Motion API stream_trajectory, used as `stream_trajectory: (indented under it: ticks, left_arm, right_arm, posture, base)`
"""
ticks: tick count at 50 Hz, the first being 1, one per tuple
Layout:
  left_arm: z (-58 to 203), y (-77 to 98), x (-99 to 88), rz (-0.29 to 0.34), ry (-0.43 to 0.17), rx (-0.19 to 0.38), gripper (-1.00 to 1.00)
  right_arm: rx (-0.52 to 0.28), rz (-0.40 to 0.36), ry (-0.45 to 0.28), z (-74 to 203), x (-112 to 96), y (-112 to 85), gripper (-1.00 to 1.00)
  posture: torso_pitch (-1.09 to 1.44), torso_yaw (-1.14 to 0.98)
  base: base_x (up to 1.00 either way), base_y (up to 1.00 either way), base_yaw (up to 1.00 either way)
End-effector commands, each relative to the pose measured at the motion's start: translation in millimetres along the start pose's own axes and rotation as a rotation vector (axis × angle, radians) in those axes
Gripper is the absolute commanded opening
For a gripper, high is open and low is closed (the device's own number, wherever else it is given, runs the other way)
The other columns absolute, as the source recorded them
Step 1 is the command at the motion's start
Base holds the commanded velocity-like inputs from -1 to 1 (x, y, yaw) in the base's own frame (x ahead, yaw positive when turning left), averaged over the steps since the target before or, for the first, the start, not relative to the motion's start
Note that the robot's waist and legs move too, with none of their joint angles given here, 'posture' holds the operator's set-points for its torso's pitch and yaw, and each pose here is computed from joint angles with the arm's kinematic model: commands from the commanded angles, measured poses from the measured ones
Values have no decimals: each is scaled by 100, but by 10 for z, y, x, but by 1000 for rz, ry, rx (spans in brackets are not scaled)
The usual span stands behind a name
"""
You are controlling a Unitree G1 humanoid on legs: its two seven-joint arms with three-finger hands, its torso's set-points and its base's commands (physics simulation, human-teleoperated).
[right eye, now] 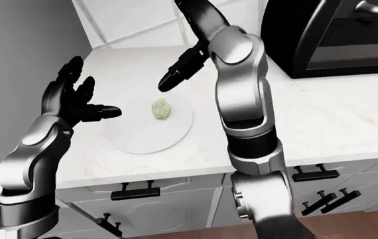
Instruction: Place the broccoli on the top rack of the oven.
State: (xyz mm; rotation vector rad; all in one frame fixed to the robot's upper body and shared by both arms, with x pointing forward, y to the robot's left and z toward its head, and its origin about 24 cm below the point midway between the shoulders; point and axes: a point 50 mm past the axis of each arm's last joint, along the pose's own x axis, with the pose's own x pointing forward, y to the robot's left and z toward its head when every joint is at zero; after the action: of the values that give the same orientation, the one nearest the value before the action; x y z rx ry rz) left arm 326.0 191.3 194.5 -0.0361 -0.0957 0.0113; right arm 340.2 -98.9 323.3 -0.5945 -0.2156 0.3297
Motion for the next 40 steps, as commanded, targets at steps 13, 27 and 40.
stream_trajectory:
  ticks: [13, 27, 40]
  left_arm:
    - [240, 2, -20, -3, -101, 4, 100]
    - [234, 4, -23, -3, -101, 4, 100]
    - [225, -1, -20, -4, -98, 4, 100]
  right_arm:
    - [-129, 116, -66, 99, -123, 305, 72]
    - [-110, 132, -55, -145, -125, 506, 51]
    - [-96, 143, -56, -205, -97, 648, 46]
  posture:
    - [0, 0]
    - [0, 0]
    - [0, 0]
  base:
    - [0, 0, 0]
    - [0, 0, 0]
    - [0, 0, 0]
